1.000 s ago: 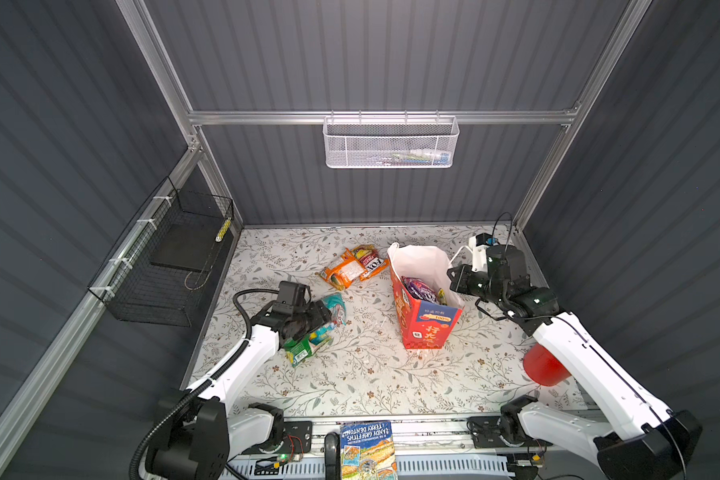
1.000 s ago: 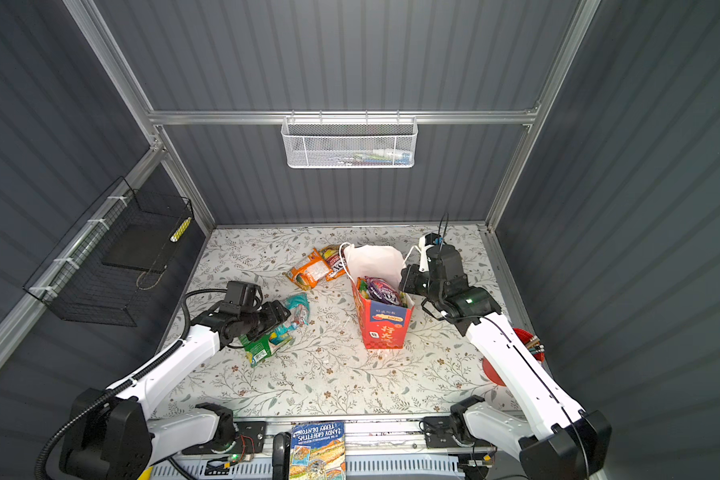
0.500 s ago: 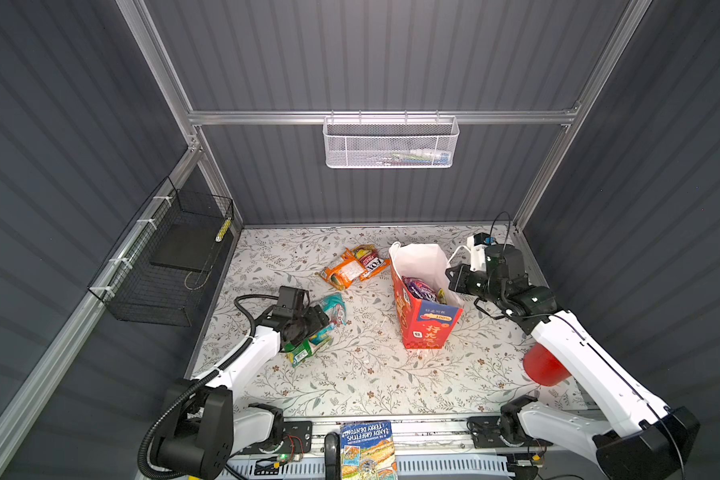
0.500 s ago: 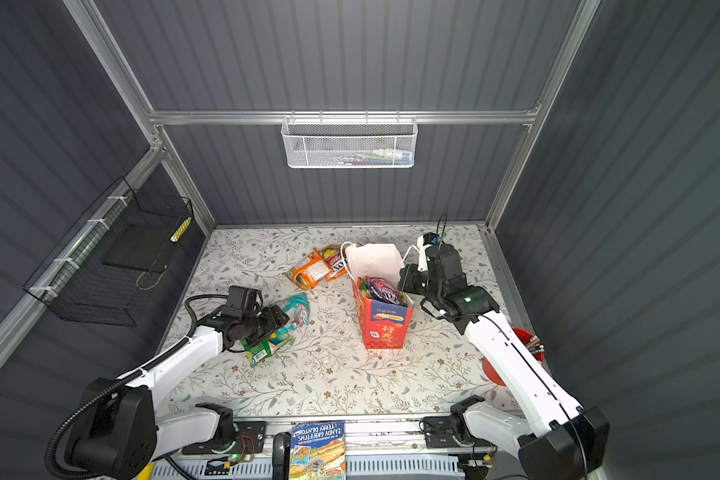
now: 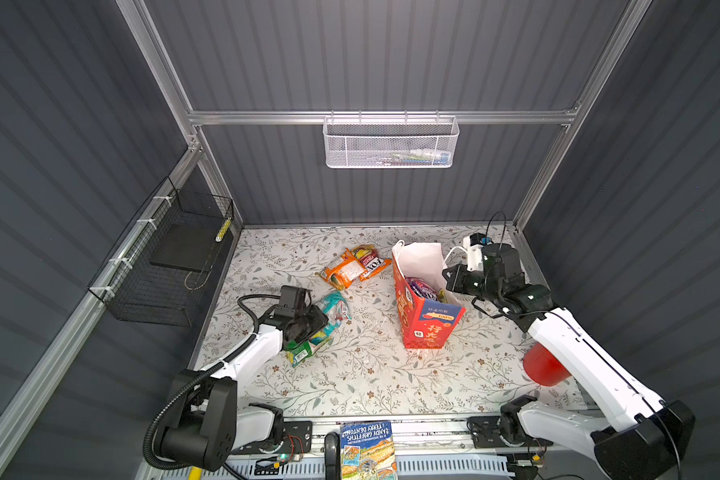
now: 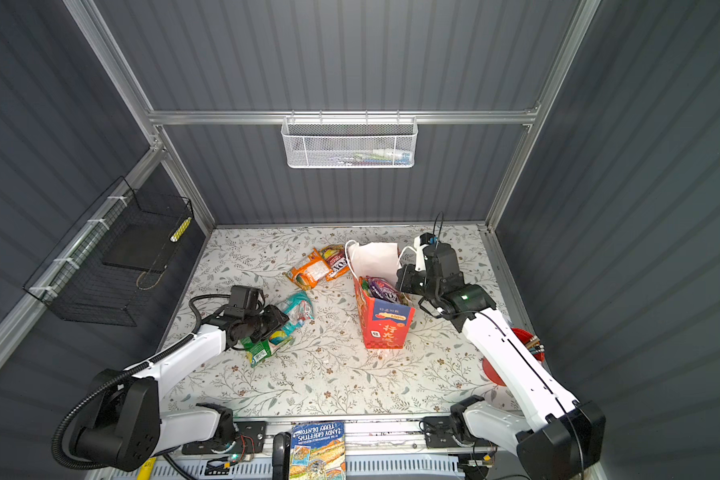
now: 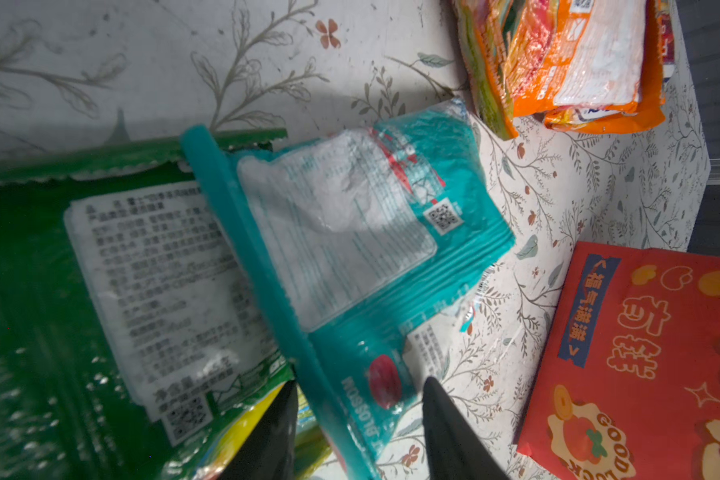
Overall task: Place the snacks into the paper bag
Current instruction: 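Lower the left gripper onto the teal Cherry Blossom packet and grasp it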
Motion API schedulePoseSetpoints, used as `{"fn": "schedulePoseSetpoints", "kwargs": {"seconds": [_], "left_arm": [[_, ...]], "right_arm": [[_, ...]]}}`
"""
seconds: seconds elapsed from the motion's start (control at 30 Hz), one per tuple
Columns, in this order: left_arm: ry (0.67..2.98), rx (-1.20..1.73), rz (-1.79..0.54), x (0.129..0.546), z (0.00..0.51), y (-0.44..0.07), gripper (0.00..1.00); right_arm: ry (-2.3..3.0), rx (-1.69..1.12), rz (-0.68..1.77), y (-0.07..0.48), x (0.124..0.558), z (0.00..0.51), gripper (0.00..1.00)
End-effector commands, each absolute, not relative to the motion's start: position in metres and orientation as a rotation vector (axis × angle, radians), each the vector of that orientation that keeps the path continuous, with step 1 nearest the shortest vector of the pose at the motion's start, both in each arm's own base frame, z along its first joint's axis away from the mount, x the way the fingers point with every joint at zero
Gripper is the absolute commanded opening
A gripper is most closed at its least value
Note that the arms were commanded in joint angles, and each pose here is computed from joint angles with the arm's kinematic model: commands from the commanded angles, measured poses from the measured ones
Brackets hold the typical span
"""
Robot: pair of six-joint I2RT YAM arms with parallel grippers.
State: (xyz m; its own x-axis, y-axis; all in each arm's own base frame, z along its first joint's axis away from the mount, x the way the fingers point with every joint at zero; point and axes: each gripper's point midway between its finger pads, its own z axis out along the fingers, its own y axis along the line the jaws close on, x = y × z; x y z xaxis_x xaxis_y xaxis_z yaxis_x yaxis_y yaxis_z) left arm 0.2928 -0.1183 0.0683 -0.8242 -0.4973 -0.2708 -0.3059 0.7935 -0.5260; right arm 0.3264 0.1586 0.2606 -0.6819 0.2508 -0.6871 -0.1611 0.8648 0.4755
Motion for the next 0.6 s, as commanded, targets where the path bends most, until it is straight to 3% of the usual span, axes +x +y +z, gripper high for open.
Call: {"fn": "schedulePoseSetpoints", "kwargs": {"seconds": [0.0,0.27,0.43,0.57], "left_arm": [[2.59,-0.647,-0.641,0.292,0.059,-0.114,0.49],[2.603,-0.684,-0.665,0.292,0.043,-0.117,0.42],[2.571,-0.666,-0.708,0.299,0.053,-0.122,0.14],[2.543,-0.605,-0.747,0.303,0.076,-0.127,0.0]], "right_arm": [[2.226,0.033,0.672,0.161,0.323,0.261,0.0],[2.219,0.025,0.684,0.162,0.321,0.262,0.0],[2.22,0.021,0.691,0.164,0.321,0.263,0.0],[2.183,0.015,0.694,0.161,0.316,0.274,0.0]]}}
